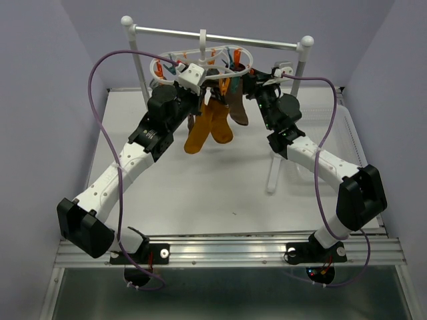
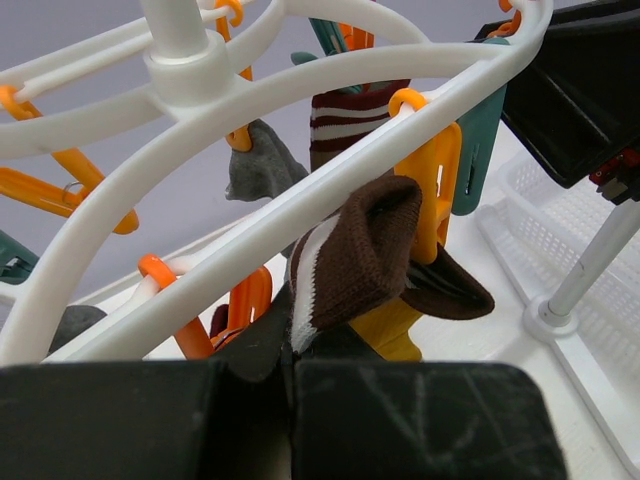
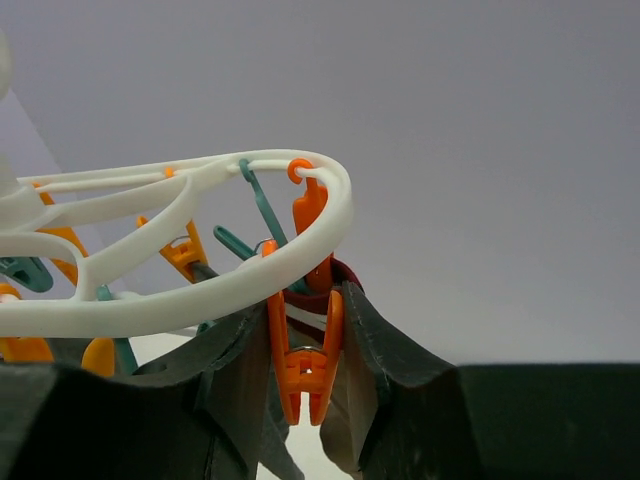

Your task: Clip the socks to the hanger

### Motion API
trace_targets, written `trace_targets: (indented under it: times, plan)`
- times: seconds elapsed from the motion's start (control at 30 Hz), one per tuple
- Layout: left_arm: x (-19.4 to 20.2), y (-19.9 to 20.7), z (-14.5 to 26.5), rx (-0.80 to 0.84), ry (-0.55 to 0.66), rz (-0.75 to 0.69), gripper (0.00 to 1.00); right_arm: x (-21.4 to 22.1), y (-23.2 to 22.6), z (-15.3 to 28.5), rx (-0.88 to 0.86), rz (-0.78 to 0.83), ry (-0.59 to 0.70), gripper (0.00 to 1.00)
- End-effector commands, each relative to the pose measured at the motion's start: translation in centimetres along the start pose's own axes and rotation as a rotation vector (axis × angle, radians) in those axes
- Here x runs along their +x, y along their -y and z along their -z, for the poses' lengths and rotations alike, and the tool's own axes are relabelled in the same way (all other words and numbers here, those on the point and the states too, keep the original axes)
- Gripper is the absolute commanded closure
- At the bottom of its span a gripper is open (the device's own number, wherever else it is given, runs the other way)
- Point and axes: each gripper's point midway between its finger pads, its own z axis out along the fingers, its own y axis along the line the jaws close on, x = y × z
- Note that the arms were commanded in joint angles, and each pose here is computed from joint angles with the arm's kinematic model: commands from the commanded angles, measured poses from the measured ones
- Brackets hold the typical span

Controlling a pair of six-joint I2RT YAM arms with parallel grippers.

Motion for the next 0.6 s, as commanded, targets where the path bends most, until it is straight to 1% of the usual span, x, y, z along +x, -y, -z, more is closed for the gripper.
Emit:
trace_targets:
  times: [0.0, 0.27, 0.4, 0.43, 0.47, 0.5, 0.53, 0.57]
  plan:
    - [-3.9, -0.8, 1.5, -0.027, 0.12, -0.014, 1.0, -5.9, -1.5, -0.3, -0.041, -0.032, 0.135, 0.66]
    - [-3.6, -0.9, 1.7, -0.024, 0.115, -0.025, 1.0, -5.8, -2.0, -0.2, -0.067, -0.042, 0.092, 0.98]
    - [-3.4, -0.2, 2.3, 0.016, 0.115, -0.054, 1.0, -5.3, -2.3, -0.6, -0.064, -0.07, 0.047, 0.99]
    - [-3.3, 0.6, 2.5, 0.067, 0.114, -0.07, 1.0, -5.6, -2.3, -0.7, -0.06, -0.073, 0.048, 0.99]
    - [-3.2, 1.0, 2.8, 0.09, 0.114, -0.083, 1.0, -5.5, -2.2, -0.8, -0.056, -0.076, 0.042, 0.99]
    - [-2.3, 1.5, 2.9, 0.116, 0.099, -0.088, 1.0, -5.6, -2.3, -0.9, -0.058, -0.079, 0.037, 0.99]
    - [-2.4, 1.8, 3.6, 0.142, 0.107, -0.108, 1.0, -5.2, -2.4, -0.8, -0.06, -0.079, 0.016, 0.99]
    - [-2.1, 3.2, 4.2, 0.223, 0.112, -0.125, 1.0, -5.5, -2.6, -0.9, -0.066, -0.094, 0.014, 0.99]
